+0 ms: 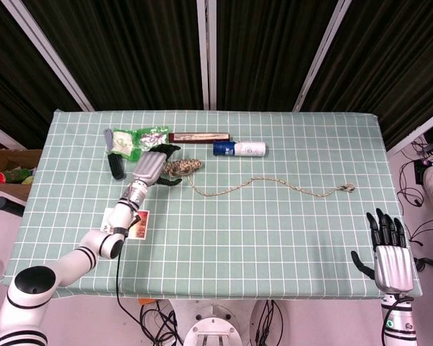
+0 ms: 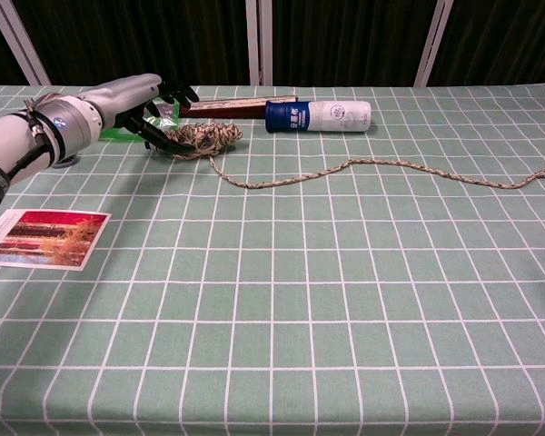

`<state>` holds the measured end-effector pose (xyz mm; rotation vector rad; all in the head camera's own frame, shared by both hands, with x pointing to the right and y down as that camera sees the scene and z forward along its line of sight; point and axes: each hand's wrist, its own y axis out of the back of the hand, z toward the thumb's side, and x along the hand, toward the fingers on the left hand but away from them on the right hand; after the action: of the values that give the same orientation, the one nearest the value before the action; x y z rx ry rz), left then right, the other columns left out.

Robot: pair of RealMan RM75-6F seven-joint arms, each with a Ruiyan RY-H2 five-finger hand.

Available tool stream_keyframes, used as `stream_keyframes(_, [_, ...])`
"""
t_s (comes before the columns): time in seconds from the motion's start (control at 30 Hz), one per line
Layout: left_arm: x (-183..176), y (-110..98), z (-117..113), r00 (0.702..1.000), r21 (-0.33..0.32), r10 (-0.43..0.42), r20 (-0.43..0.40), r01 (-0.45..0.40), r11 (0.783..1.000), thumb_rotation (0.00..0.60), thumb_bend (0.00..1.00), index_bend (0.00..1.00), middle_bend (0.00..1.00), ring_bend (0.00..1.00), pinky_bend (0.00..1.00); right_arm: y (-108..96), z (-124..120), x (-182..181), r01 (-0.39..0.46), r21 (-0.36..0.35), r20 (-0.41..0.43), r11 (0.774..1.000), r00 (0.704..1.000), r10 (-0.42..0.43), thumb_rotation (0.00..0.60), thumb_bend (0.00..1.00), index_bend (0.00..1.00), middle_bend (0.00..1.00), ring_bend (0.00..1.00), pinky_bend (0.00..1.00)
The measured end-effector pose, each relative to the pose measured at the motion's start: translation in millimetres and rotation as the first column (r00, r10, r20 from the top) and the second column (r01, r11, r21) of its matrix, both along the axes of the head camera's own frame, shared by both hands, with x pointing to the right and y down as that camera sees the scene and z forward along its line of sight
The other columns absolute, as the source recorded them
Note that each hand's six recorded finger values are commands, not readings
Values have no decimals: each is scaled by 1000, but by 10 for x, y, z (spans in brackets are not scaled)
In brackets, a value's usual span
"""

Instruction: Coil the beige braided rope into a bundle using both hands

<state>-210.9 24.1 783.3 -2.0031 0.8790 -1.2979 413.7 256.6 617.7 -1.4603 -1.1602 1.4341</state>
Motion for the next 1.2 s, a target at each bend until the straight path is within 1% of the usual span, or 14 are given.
stream_keyframes(0.13, [21, 41, 61, 1000, -22, -6, -3, 6, 1000, 441, 169, 188, 186, 131, 236, -4, -20, 3, 6, 6, -2, 1000, 1000, -6, 600, 206, 0, 0, 0, 0])
stream_keyframes(0.33, [66, 45, 61, 1000, -26, -12, -22, 12, 1000, 446, 166, 193, 209, 151, 238, 21, 0, 60, -8, 3, 3, 1000, 1000, 8, 600, 206, 0, 0, 0, 0])
stream_keyframes(0.47, [103, 21, 51, 999, -24, -18, -30, 17, 1000, 447, 188, 241, 245, 175, 241, 30, 15, 97, -17, 4, 6, 1000, 1000, 17, 600, 207, 0, 0, 0, 0])
stream_keyframes(0.53, [102, 4, 62, 1000, -22, -17, -19, 17, 1000, 471, 218, 274, 271, 187, 242, 26, 17, 106, -19, 7, 7, 1000, 1000, 19, 600, 207, 0, 0, 0, 0])
stream_keyframes(0.57, [102, -6, 75, 1000, -23, -18, -11, 18, 1000, 493, 232, 288, 283, 194, 247, 25, 17, 108, -19, 8, 7, 1000, 1000, 19, 600, 208, 0, 0, 0, 0])
stream_keyframes(0.67, [112, -27, 101, 1000, -28, -29, -3, 29, 999, 589, 262, 317, 306, 211, 263, 24, 24, 121, -22, 8, 5, 1000, 1000, 22, 600, 210, 0, 0, 0, 0])
stream_keyframes(0.73, [110, -43, 117, 999, -26, -33, 8, 33, 999, 599, 275, 333, 314, 218, 268, 25, 28, 133, -26, 7, 4, 1000, 1000, 26, 600, 211, 0, 0, 0, 0])
stream_keyframes(0.87, [103, -50, 162, 999, -33, -46, 25, 47, 998, 600, 296, 365, 344, 242, 279, 27, 29, 146, -31, 7, 5, 999, 1000, 31, 600, 214, 0, 0, 0, 0])
stream_keyframes(1.0, [109, -61, 163, 997, -35, -71, 8, 71, 997, 600, 308, 432, 409, 290, 317, 29, 34, 158, -34, 8, 6, 999, 999, 34, 600, 223, 0, 0, 0, 0])
stream_keyframes(1.1, [108, -81, 135, 997, -14, -80, 1, 80, 997, 600, 320, 511, 487, 355, 369, 29, 46, 162, -34, 4, 6, 999, 999, 34, 600, 227, 0, 0, 0, 0])
stream_keyframes(1.17, [109, -94, 115, 995, -4, -96, -12, 96, 995, 600, 345, 572, 549, 409, 427, 22, 46, 163, -34, 6, 7, 999, 999, 34, 600, 228, 0, 0, 0, 0])
stream_keyframes(1.2, [110, -97, 107, 995, -1, -102, -20, 102, 995, 600, 353, 587, 564, 423, 443, 18, 45, 162, -34, 7, 7, 999, 999, 34, 600, 228, 0, 0, 0, 0])
